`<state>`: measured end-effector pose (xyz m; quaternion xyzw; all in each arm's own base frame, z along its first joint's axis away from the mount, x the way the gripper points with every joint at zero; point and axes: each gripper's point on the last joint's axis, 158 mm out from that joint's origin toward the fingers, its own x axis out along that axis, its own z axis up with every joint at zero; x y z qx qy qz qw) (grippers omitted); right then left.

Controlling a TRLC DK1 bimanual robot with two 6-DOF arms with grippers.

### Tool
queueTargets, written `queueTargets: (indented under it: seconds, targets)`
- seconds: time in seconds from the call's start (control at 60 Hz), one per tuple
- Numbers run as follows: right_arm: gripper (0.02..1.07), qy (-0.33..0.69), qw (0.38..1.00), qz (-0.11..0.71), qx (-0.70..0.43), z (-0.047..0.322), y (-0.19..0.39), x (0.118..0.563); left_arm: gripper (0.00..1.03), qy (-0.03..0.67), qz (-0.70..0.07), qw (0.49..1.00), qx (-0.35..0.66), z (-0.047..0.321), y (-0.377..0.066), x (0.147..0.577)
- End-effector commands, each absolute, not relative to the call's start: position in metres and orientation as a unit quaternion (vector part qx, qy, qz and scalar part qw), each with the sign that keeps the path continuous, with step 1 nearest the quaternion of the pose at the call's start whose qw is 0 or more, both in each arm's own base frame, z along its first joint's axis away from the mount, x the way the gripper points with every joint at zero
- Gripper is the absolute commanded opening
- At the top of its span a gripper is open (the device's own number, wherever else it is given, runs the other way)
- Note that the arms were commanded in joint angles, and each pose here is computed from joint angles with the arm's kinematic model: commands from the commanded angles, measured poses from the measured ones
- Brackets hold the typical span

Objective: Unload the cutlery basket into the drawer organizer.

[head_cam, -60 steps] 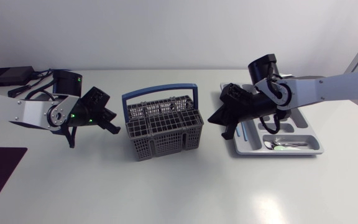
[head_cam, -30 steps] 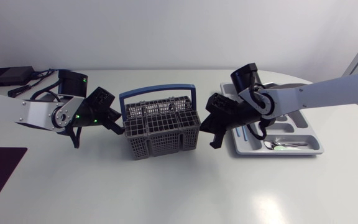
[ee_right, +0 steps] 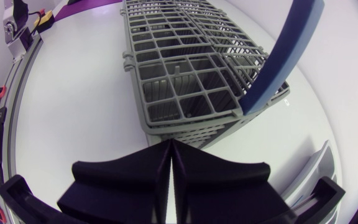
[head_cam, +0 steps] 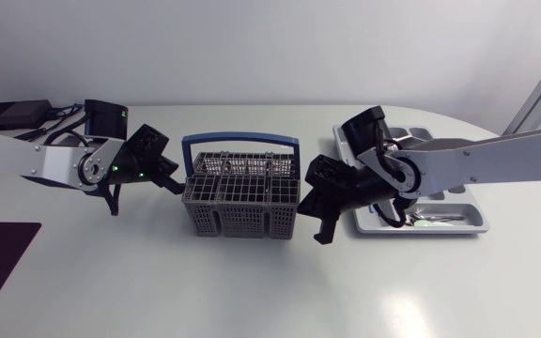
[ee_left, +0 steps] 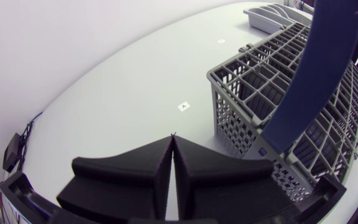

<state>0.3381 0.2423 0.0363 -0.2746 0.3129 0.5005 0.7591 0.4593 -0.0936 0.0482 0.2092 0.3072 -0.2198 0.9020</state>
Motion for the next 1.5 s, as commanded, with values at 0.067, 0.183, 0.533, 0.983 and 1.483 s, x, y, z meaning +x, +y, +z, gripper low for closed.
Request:
queueTargets:
  seconds: [0.067,0.183,0.533,0.983,1.483]
  targets:
    - [0.08,0.3,0.764,0.508,-0.261,0.041,0.252,0.342,0.06,0.315,-0.232,0.898,0.199,0.037,-0.102,0.459]
    - [0.08,0.297,0.768,0.503,-0.262,0.044,0.251,0.349,0.06,0.319,-0.231,0.897,0.199,0.036,-0.1,0.452]
    - [0.08,0.3,0.771,0.495,-0.268,0.04,0.254,0.357,0.06,0.317,-0.225,0.901,0.195,0.042,-0.091,0.439]
    - [0.28,0.228,0.857,0.362,-0.288,0.122,0.171,0.37,0.07,0.276,-0.183,0.929,0.164,0.101,-0.045,0.429]
    - [1.03,0.142,0.936,0.192,-0.258,0.195,0.089,0.352,1.0,0.207,-0.135,0.961,0.12,0.159,-0.03,0.375]
